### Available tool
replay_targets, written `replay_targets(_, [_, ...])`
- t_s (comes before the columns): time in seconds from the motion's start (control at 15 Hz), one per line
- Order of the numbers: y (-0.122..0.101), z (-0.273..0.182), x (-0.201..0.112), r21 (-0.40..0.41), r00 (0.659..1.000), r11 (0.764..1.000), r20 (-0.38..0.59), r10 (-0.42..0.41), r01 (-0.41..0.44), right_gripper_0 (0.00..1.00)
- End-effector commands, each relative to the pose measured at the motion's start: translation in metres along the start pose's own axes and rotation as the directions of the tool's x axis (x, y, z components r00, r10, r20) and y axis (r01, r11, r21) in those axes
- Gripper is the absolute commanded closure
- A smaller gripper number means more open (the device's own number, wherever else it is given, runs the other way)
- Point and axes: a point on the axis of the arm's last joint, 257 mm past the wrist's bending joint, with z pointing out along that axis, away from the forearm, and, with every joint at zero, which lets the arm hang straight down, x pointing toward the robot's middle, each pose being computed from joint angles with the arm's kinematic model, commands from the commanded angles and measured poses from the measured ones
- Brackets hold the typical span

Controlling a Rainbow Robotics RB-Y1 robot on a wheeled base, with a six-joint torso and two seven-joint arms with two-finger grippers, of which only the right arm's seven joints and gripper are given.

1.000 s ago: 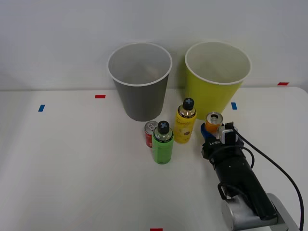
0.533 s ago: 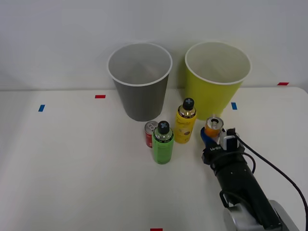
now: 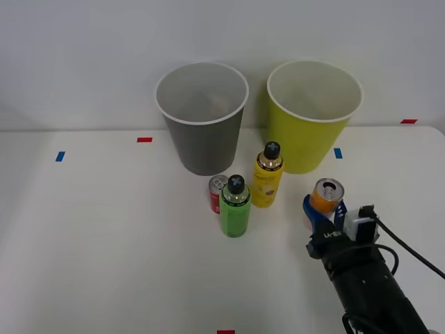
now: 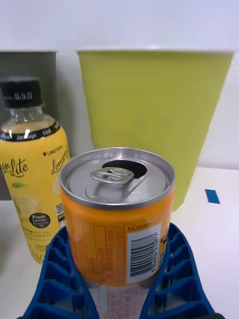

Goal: Put cans in the gray bin, plastic bottles in the light green bin

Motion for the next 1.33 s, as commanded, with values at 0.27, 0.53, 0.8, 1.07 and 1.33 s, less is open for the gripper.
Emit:
replay_targets(0.27, [0.016,-0.016,-0.081,-0.069,0.985,0.992,0.128,0.113,-0.104,0.97])
replay_targets(0.53, [0.022,-0.008,-0.127,-0.107,0.961,0.983,0.221,0.169,-0.149,0.97])
replay_targets(0.8, [0.024,0.006,-0.158,-0.139,0.935,0.975,0.287,0.208,-0.174,0.98])
replay_targets(1.07, [0.039,0.024,-0.184,-0.193,0.920,0.962,0.305,0.245,-0.192,1.00])
replay_targets(1.33, [0.078,0.060,-0.213,-0.253,0.923,0.942,0.260,0.284,-0.219,1.00])
